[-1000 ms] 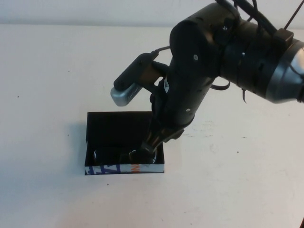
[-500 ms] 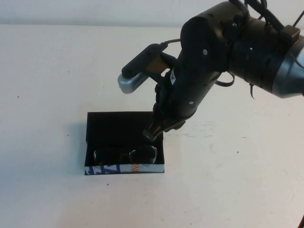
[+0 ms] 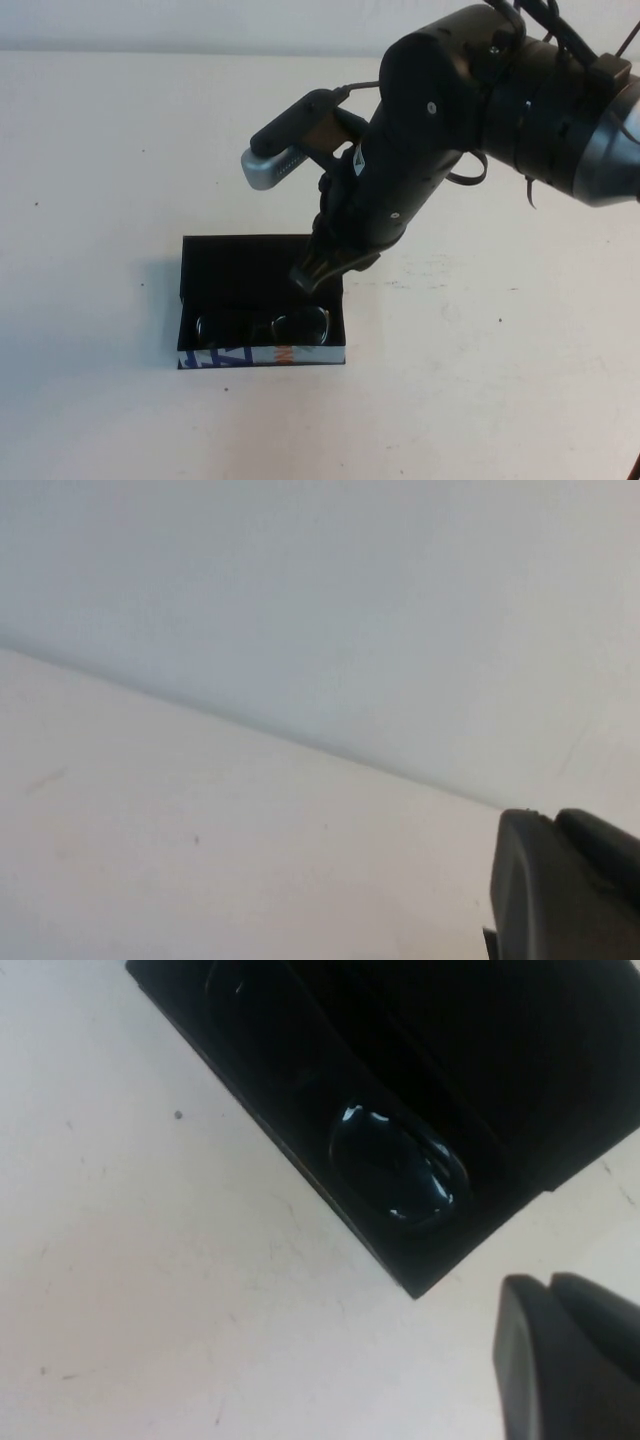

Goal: Return glasses to glasses case
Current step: Place the glasses in the glasses case, then close the glasses case

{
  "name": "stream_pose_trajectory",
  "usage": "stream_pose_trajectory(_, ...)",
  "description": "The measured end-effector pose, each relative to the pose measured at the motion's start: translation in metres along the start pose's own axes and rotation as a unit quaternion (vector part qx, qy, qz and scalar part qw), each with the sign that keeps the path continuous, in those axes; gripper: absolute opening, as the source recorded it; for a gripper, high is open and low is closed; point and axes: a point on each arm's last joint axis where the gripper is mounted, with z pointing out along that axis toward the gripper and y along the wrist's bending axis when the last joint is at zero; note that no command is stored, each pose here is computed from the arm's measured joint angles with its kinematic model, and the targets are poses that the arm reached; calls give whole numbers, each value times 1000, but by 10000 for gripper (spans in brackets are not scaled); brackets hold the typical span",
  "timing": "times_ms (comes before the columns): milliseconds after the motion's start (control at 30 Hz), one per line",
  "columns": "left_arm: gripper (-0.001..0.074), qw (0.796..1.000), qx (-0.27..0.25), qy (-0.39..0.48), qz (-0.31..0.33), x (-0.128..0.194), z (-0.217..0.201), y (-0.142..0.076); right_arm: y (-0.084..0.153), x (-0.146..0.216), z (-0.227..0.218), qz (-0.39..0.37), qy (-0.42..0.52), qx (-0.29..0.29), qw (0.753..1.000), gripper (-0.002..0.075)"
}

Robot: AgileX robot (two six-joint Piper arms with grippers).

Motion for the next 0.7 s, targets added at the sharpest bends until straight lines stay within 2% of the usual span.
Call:
stream_pose_trajectory(67, -4, 1000, -2, 22, -21, 2, 0, 0, -3, -1, 0, 7, -8, 3, 1000, -11)
stream_pose_trajectory(233, -4, 988, -2, 151, -38, -9, 11, -12, -16, -4, -1, 40, -34, 9, 999, -11)
stream_pose_trajectory(433, -4, 944, 25, 330, -6, -23, 52, -40, -38, 0, -4, 77, -45, 9, 996, -11)
stream_pose_trajectory(567, -4, 895, 75, 438, 47, -25, 82, -66, -50, 3, -5, 95, -47, 11, 994, -11)
stream_pose_trajectory(700, -4, 825, 142, 540, 89, -16, 104, -87, -58, 6, -6, 104, -38, 12, 994, -11)
